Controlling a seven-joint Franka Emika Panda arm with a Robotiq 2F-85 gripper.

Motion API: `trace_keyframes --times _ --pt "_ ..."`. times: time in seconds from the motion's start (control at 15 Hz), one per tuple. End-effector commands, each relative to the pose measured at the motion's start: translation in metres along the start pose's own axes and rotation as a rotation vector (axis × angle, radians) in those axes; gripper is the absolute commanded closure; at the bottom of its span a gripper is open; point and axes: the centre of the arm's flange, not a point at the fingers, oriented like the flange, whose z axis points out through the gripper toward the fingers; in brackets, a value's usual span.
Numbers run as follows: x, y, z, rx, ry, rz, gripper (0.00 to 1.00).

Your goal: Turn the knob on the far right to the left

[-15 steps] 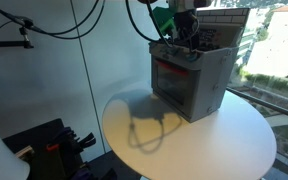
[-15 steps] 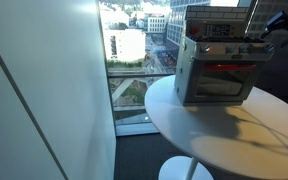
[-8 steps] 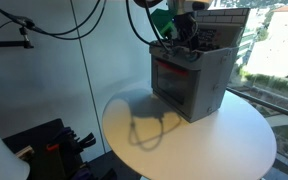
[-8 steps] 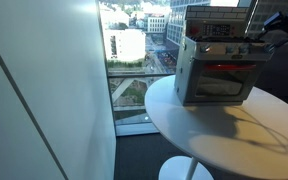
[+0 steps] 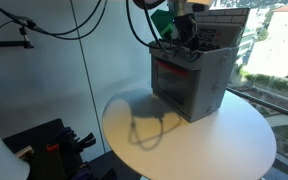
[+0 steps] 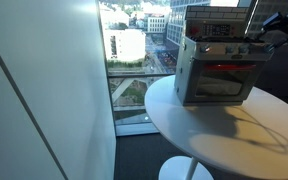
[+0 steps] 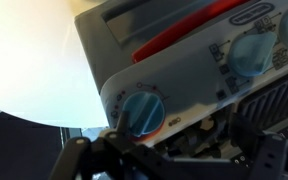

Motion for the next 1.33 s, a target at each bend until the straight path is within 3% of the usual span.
trace_keyframes --times 0.0,0.67,0.8,1.27 --pt "0.01 -0.004 0.004 0.025 0.021 0.004 0.0" --pt "0.011 -0.005 0.008 0.033 0.04 0.018 0.01" --pt "0.011 -0.004 0.008 0.033 0.042 0.021 0.26" --pt "0.013 0.009 0.005 0.021 0.048 0.04 0.79"
